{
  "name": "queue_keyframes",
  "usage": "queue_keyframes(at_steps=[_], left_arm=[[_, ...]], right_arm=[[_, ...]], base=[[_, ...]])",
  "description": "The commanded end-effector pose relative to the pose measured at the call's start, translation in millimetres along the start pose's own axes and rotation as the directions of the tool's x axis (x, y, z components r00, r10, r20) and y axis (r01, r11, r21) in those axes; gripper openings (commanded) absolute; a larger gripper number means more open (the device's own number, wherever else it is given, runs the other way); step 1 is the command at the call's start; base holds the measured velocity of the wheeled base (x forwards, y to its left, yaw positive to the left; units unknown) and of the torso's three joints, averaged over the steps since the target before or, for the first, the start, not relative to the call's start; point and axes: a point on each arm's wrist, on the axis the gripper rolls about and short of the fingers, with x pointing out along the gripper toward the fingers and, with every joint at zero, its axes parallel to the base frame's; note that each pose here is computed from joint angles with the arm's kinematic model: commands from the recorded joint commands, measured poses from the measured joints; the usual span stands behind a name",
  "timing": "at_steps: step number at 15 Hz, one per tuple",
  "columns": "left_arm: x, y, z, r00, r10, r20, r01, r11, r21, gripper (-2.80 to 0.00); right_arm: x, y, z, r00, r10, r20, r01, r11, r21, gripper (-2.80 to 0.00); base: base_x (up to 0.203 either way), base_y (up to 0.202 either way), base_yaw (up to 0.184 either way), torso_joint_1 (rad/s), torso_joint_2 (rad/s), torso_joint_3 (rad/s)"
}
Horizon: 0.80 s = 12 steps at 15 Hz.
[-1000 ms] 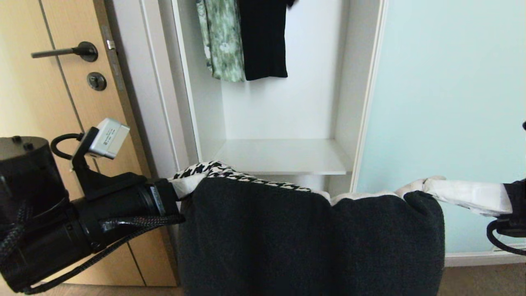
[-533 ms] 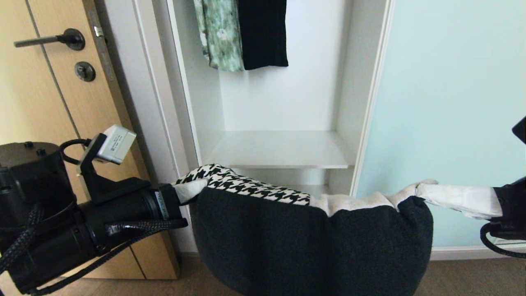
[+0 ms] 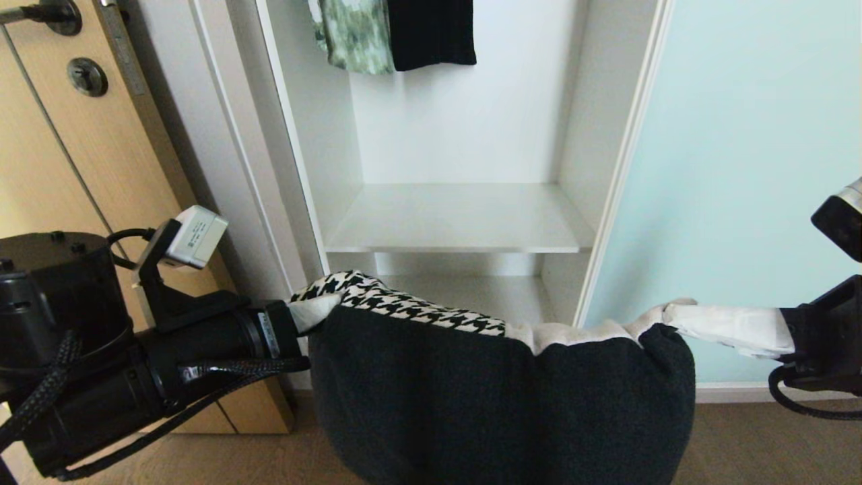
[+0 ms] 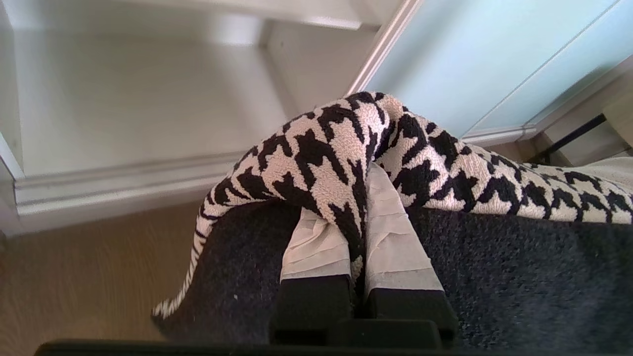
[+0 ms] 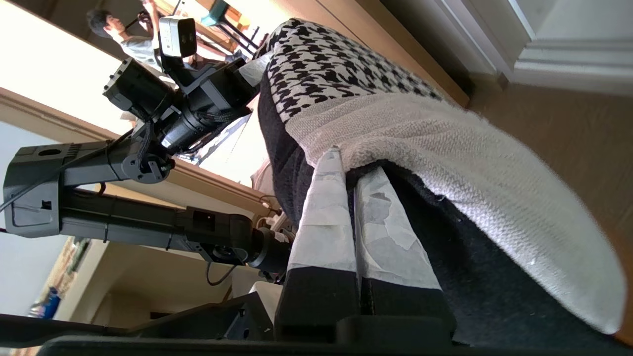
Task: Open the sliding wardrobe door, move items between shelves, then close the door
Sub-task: Place the pillow on the lower shelf
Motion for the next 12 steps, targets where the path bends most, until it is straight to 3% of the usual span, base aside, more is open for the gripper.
queue_keyframes(at_steps=[1,12], left_arm=[[0.9,0.9,-2.0,1.0,0.001,-0.006,-0.001,1.0,-0.003,-2.8],[12.2,7.1,-8.6,0.999,0.027,-0.04,-0.028,1.0,-0.013,-2.8]], right_arm=[[2.7,-2.5,-0.2,1.0,-0.004,-0.01,0.004,1.0,0.011,-2.8],[12.0,-10.7,0.7,0.999,-0.024,-0.034,0.025,0.999,0.033,-2.8]], base=[[0.0,0.0,0.0,0.002,0.0,-0.195],[0.0,0.0,0.0,0.004,0.0,-0.196]])
